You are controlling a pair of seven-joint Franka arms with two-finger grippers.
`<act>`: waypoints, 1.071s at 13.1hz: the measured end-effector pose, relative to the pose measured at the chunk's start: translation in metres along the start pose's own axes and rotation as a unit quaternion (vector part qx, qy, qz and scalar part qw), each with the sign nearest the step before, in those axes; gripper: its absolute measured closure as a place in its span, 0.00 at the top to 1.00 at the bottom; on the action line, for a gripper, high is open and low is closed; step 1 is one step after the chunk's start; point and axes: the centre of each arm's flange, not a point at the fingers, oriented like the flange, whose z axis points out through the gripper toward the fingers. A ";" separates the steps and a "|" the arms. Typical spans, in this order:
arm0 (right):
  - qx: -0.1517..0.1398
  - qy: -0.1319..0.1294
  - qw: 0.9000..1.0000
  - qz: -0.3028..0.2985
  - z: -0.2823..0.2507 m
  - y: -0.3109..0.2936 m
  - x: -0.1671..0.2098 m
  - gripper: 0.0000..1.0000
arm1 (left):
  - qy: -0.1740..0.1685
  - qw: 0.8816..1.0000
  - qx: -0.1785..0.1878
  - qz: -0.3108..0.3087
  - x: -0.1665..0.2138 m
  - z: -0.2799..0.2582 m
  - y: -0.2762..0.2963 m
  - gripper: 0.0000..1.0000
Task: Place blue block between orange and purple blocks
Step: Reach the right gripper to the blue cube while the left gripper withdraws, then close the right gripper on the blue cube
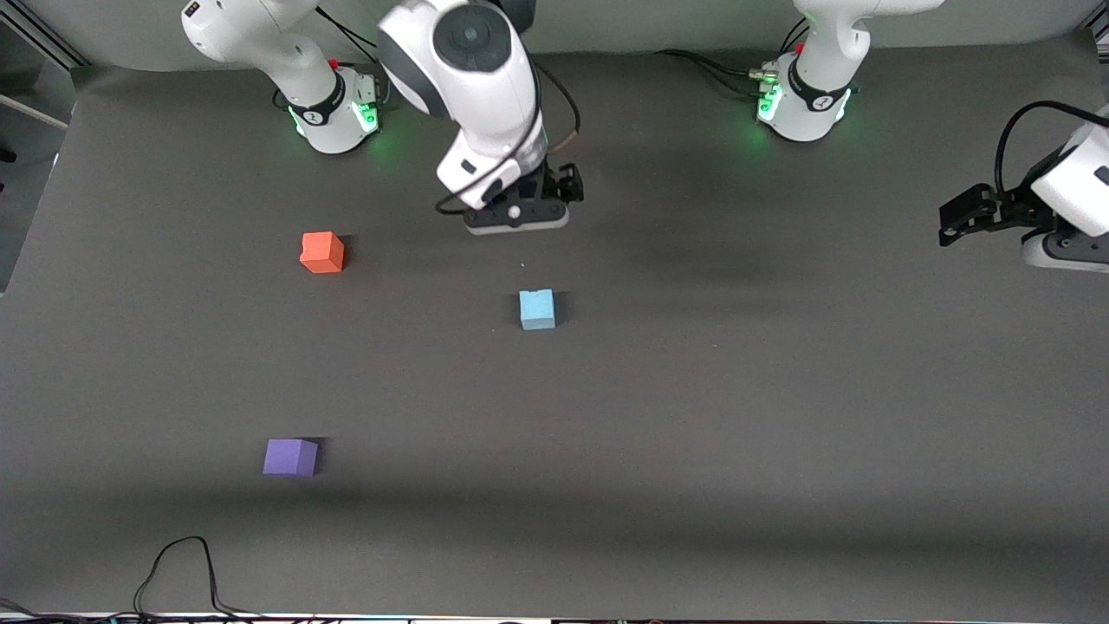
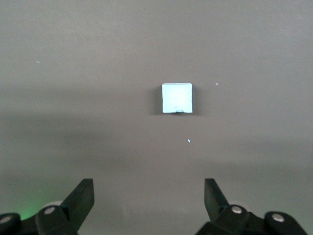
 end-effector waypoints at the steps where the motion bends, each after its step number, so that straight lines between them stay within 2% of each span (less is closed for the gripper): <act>1: -0.001 0.008 1.000 -0.003 0.026 0.003 0.001 1.00 | 0.001 1.000 0.000 0.000 0.000 0.000 0.000 1.00; 5: -0.015 0.027 0.999 -0.021 0.143 0.024 0.015 1.00 | 0.003 1.000 0.000 0.002 0.002 -0.009 0.001 1.00; 9: -0.011 0.034 0.999 -0.012 0.237 0.035 0.034 1.00 | 0.004 1.000 0.000 0.004 0.002 -0.010 0.004 1.00; 11: -0.016 0.031 0.999 -0.010 0.262 0.041 0.037 1.00 | 0.004 1.000 0.000 0.004 0.002 -0.009 0.004 1.00; 14: -0.017 0.032 0.999 -0.009 0.265 0.044 0.041 0.97 | 0.003 1.000 0.000 0.005 0.003 -0.009 0.005 1.00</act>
